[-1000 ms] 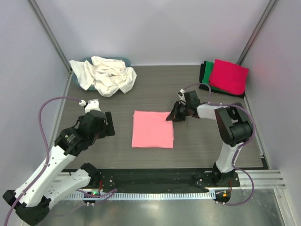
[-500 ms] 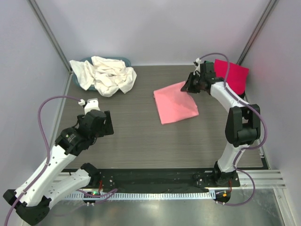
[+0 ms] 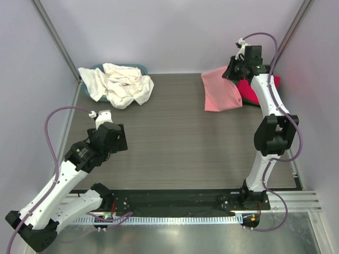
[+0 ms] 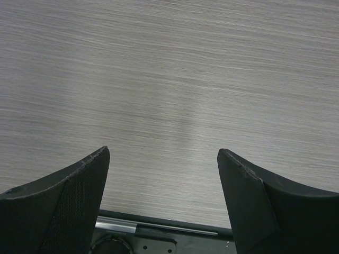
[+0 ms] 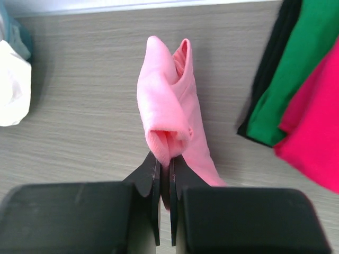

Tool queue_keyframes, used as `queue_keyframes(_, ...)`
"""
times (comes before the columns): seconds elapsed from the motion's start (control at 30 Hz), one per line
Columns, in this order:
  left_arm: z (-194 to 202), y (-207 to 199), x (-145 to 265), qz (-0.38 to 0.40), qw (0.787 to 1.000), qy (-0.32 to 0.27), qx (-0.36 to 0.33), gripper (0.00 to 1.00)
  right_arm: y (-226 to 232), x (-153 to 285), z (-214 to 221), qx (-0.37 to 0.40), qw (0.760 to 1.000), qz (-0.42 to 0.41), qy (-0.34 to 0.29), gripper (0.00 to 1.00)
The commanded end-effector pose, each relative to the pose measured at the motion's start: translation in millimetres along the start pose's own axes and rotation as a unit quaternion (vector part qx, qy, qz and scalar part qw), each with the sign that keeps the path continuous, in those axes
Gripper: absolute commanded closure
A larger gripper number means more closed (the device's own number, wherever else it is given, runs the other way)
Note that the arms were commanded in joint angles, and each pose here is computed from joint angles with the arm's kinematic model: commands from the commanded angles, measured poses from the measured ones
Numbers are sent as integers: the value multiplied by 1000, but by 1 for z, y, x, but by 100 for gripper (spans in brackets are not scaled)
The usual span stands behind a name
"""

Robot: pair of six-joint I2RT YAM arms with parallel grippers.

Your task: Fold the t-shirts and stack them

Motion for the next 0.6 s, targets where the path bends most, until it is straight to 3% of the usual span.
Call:
queue_keyframes(0.0, -5, 0, -4, -16, 1000, -14, 7, 17, -11, 29, -41, 28, 998, 7, -50, 99)
queue_keyframes(0.57, -3, -2, -12, -34, 999, 0, -2, 18, -40, 78, -98, 6, 990, 4, -140, 99)
Point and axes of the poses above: each gripper's point midway between its finger pads, its own x axis back along the fingers, its own y axis along the line the jaws close on, z = x × y, the point moved 7 cm from there along x, back along the fingers, and after that the axes turned 8 degrees about x, right-handed, at the moved point
